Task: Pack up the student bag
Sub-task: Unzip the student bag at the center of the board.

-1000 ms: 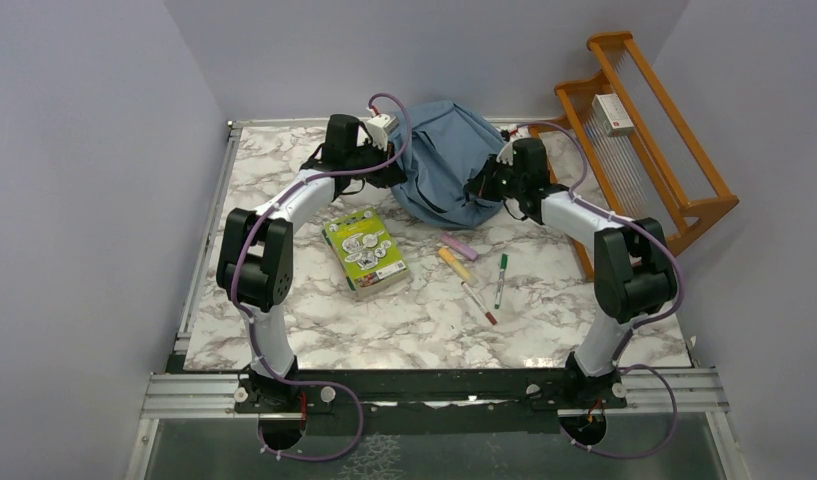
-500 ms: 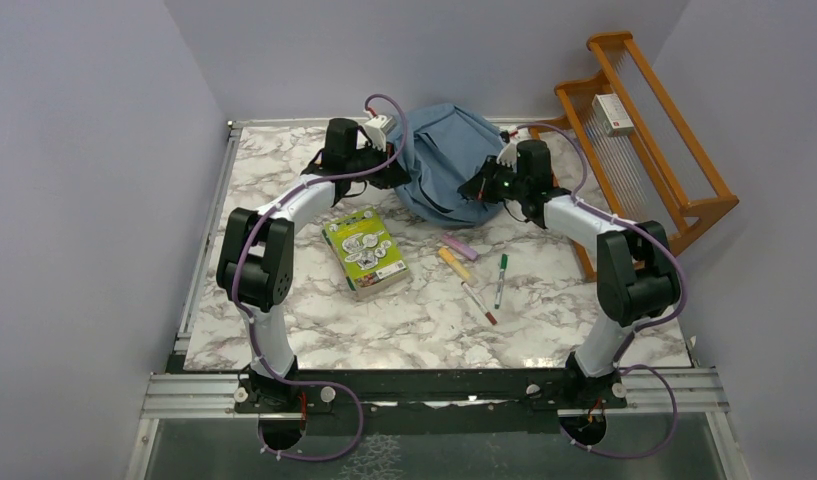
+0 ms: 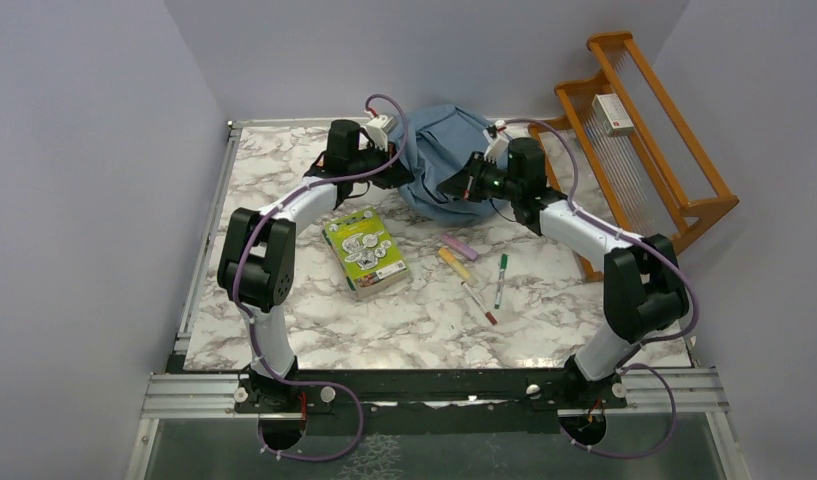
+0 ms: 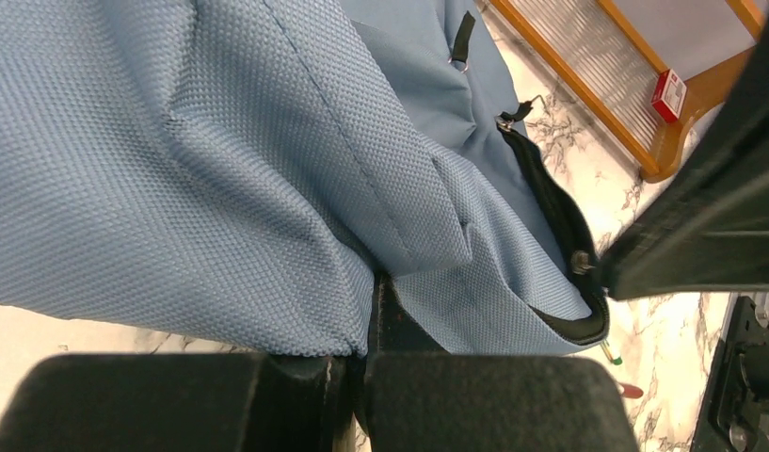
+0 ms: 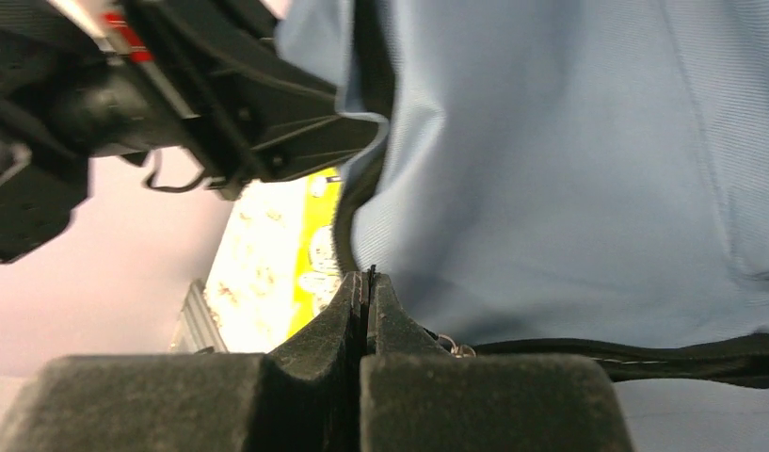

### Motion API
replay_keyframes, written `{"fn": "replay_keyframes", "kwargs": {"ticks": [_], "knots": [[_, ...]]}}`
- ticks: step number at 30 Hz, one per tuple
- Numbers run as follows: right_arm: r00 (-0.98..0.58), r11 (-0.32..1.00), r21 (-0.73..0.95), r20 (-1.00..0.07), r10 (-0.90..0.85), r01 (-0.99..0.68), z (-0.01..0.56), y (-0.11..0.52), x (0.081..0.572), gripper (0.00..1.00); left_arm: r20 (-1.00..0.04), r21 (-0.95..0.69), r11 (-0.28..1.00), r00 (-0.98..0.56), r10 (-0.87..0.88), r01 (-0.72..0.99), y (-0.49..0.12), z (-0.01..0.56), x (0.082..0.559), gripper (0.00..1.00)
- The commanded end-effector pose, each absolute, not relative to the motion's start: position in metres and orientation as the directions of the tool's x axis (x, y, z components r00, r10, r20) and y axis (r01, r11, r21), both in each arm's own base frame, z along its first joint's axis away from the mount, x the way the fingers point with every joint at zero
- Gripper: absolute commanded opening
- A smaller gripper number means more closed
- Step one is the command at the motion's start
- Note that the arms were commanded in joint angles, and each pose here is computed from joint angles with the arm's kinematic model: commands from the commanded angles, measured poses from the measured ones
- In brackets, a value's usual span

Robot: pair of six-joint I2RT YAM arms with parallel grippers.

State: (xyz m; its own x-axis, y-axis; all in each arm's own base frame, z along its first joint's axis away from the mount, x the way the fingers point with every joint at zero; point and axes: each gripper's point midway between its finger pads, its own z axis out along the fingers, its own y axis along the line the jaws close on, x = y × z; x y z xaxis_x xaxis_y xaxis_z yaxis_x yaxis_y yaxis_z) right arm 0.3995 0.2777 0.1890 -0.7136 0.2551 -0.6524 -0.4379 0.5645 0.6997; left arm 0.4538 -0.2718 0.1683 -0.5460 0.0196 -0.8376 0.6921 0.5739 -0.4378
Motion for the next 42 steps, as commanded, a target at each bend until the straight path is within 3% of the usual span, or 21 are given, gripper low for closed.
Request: {"fn": "replay_keyframes", "kwargs": {"ticks": [1,8,16,18,21,25,31,38,42], "knots": [[-0.637,0.424,0.692,-0.715,0.289,-0.584,0.259,0.293,0.379,0.01,-0.86,-0.426,0.558,-0.51,-0.005,0.712,-0.281,0.184,0.449,0.0],[-0.611,0.399,0.675,-0.735,0.295,-0.62,0.279,0.296,0.369,0.01,-0.854,-0.444,0.58,-0.519,-0.042,0.683,-0.28,0.184,0.452,0.0],[-0.607,0.416,0.681,-0.73,0.315,-0.603,0.28,0.306,0.395,0.01,-0.868,-0.443,0.521,-0.495,-0.045,0.73,-0.299,0.2,0.431,0.0],[-0.594,0.444,0.669,-0.739,0.316,-0.596,0.281,0.303,0.399,0.01,-0.866,-0.457,0.506,-0.496,-0.066,0.732,-0.301,0.21,0.425,0.09],[-0.574,0.517,0.641,-0.758,0.31,-0.567,0.275,0.293,0.403,0.01,-0.873,-0.454,0.512,-0.479,-0.093,0.729,-0.295,0.226,0.415,0.34],[-0.565,0.574,0.618,-0.769,0.3,-0.537,0.262,0.281,0.397,0.01,-0.884,-0.431,0.568,-0.454,-0.11,0.701,-0.275,0.233,0.402,0.5],[-0.584,0.607,0.613,-0.762,0.282,-0.506,0.247,0.273,0.388,0.01,-0.921,-0.34,0.659,-0.378,-0.091,0.671,-0.244,0.244,0.384,0.6],[-0.592,0.632,0.607,-0.757,0.276,-0.482,0.249,0.266,0.383,0.01,-0.95,-0.259,0.672,-0.308,-0.049,0.694,-0.235,0.26,0.372,0.66],[-0.615,0.609,0.623,-0.743,0.265,-0.49,0.25,0.271,0.379,0.01,-0.956,-0.258,0.604,-0.288,-0.048,0.754,-0.246,0.266,0.362,0.68]]}}
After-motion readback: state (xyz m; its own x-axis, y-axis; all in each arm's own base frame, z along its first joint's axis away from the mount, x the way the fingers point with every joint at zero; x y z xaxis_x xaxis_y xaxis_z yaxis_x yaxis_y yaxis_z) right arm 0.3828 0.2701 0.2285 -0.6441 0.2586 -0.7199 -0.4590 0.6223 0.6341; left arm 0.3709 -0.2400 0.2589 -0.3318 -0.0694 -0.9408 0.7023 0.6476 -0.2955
